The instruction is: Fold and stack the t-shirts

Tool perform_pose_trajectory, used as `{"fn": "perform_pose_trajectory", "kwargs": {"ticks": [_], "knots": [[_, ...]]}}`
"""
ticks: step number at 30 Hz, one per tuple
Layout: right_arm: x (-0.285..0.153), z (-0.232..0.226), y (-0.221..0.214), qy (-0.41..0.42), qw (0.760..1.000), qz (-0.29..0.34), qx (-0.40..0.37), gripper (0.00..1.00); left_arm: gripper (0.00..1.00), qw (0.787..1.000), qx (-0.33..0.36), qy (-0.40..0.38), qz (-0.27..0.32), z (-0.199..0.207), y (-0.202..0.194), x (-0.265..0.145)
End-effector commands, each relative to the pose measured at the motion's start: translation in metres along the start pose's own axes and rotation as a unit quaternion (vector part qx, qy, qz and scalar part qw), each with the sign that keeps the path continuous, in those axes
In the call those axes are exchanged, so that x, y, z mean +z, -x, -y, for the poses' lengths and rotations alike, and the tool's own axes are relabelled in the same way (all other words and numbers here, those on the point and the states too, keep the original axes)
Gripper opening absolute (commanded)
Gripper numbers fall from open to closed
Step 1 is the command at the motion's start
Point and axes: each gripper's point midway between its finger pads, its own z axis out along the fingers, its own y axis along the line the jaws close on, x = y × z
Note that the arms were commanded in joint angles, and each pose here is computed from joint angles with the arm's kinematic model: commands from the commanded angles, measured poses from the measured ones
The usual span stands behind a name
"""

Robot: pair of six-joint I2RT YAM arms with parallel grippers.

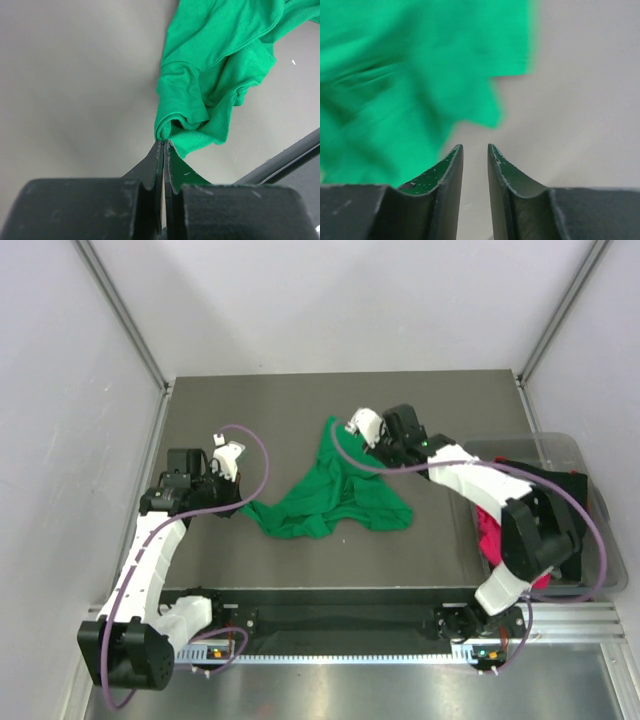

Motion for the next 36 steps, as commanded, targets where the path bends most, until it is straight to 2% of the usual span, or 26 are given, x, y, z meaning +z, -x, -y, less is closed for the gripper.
{"fn": "perform_pose_trajectory", "kwargs": {"ticks": [1,5,9,17,29,31,32,33,36], "knots": [[-0.027,-0.049,0.012,0.085,0.993,0.056,-0.053,0.26,0.0,1.0,0.009,0.005,0.026,0.0,0.01,-0.001],[-0.031,-0.077,-0.012,0.14,0.987,0.048,-0.056,0.24,0.0,1.0,0.008,0.006,0.026,-0.001,0.01,-0.001],[-0.021,-0.092,-0.023,0.177,0.982,0.025,-0.059,0.33,0.0,1.0,0.008,0.006,0.025,-0.001,0.011,0.0],[0.006,-0.105,-0.036,0.214,0.974,-0.025,-0.07,0.4,0.0,1.0,0.007,0.011,0.026,-0.003,0.01,-0.001],[0.028,-0.103,-0.072,0.189,0.975,-0.087,-0.079,0.47,0.0,1.0,0.006,0.009,0.022,-0.003,0.01,0.002],[0.032,-0.102,-0.074,0.183,0.976,-0.092,-0.079,0.45,0.0,1.0,0.005,0.01,0.023,-0.004,0.01,0.001],[0.036,-0.098,-0.077,0.17,0.978,-0.1,-0.074,0.39,0.0,1.0,0.005,0.011,0.024,-0.004,0.011,0.001],[0.038,-0.095,-0.075,0.16,0.979,-0.099,-0.072,0.37,0.0,1.0,0.006,0.012,0.025,-0.004,0.011,0.001],[0.042,-0.073,-0.059,0.113,0.99,-0.076,-0.047,0.38,0.0,1.0,0.006,0.019,0.024,-0.006,0.01,0.001]]}}
